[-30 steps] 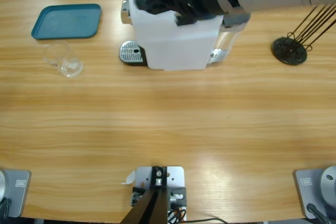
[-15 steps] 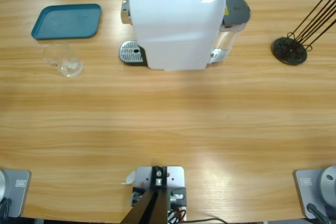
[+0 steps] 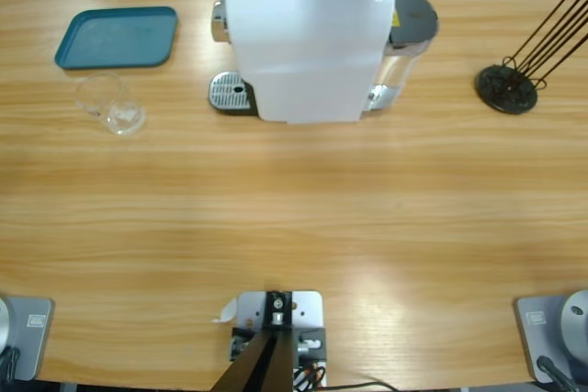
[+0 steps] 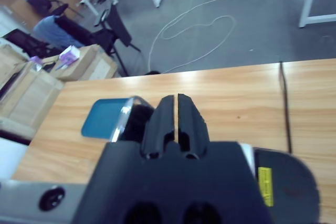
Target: Pour coffee
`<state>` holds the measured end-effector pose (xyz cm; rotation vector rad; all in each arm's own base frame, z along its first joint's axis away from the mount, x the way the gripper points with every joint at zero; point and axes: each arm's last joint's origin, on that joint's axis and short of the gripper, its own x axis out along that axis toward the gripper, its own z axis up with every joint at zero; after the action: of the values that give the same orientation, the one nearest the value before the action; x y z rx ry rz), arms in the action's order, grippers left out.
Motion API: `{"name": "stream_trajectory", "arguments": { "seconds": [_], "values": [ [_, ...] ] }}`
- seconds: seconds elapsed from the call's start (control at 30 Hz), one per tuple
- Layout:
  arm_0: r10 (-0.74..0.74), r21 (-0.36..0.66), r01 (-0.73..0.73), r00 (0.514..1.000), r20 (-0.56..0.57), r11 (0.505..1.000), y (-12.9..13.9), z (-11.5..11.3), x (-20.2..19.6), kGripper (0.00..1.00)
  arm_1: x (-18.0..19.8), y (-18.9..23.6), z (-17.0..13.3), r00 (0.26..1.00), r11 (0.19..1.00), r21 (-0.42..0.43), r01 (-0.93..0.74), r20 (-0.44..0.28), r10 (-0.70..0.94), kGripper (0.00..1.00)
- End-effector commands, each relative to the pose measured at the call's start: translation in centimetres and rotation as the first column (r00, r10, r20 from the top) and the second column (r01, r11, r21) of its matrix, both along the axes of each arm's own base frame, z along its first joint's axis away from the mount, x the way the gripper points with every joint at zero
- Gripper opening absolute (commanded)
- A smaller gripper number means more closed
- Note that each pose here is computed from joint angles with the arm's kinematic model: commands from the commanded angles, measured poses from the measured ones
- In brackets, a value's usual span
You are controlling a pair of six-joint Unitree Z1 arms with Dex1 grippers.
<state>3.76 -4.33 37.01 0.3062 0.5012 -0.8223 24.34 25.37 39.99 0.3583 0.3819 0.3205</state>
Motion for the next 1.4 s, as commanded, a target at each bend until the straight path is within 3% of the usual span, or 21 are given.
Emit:
{"name": "stream_trajectory", "arguments": {
  "seconds": [0.03, 0.2, 0.33, 0.53, 0.8, 0.97, 1.07, 1.1, 1.13, 1.17, 1.27, 1.4],
  "values": [
    [0.022, 0.0, -0.022, 1.0, -0.01, 1.0, 0.6, -1.0, -0.3, 0.977, 0.1, 6.0, -2.3, 0.989, 0.991, -0.004, -0.132, -0.061, 0.132, 0.0],
    [-0.025, -0.015, 0.025, 1.0, -0.013, 1.0, 0.5, -0.7, -0.5, 0.979, 0.8, 11.1, -6.7, 0.954, 0.957, -0.129, -0.26, -0.19, 0.234, 0.0],
    [-0.019, -0.022, 0.019, 1.0, -0.005, 1.0, 1.0, -0.8, -0.9, 0.982, 1.5, 12.3, -10.3, 0.936, 0.934, -0.205, -0.293, -0.263, 0.235, 0.0],
    [-0.014, -0.014, 0.014, 1.0, -0.015, 1.0, 0.9, -1.1, -0.8, 0.984, 1.6, 13.4, -14.6, 0.895, 0.908, -0.232, -0.349, -0.368, 0.251, 0.0],
    [-0.006, -0.008, 0.006, 1.0, -0.016, 1.0, 0.8, -1.2, -0.7, 0.993, 1.0, 12.6, -17.5, 0.854, 0.892, -0.304, -0.335, -0.497, 0.152, 0.0],
    [0.001, -0.015, -0.001, 1.0, -0.008, 1.0, 1.0, -1.1, -0.8, 1.0, 1.0, 12.6, -18.6, 0.843, 0.895, -0.315, -0.316, -0.526, 0.113, 0.0],
    [0.009, -0.027, -0.009, 1.0, 0.006, 1.0, 1.3, -0.9, -0.9, 1.0, 1.0, 12.1, -16.4, 0.88, 0.893, -0.333, -0.303, -0.457, 0.129, 0.0],
    [0.02, -0.027, -0.02, 1.0, 0.01, 0.999, 1.4, -0.9, -0.9, 1.0, 0.9, 11.8, -14.6, 0.902, 0.893, -0.336, -0.299, -0.405, 0.15, 0.265],
    [0.037, -0.024, -0.037, 0.999, 0.01, 0.999, 1.4, -1.1, -0.9, 1.0, 0.7, 11.2, -12.5, 0.924, 0.891, -0.344, -0.297, -0.34, 0.177, 0.865],
    [0.051, -0.016, -0.051, 0.999, 0.004, 0.999, 1.4, -1.3, -0.8, 1.0, 0.3, 10.4, -9.9, 0.94, 0.886, -0.358, -0.296, -0.277, 0.202, 0.997],
    [0.123, 0.065, -0.123, 0.992, 0.005, 0.99, 0.8, -2.4, 0.2, 1.0, -0.7, 6.5, -2.2, 0.963, 0.906, -0.327, -0.268, -0.112, 0.245, 1.0],
    [0.284, 0.144, -0.282, 0.959, 0.006, 0.948, 0.1, -4.1, 1.6, 1.0, -2.7, 0.2, 4.2, 0.956, 0.914, -0.295, -0.28, -0.002, 0.292, 1.0]
  ]
}}
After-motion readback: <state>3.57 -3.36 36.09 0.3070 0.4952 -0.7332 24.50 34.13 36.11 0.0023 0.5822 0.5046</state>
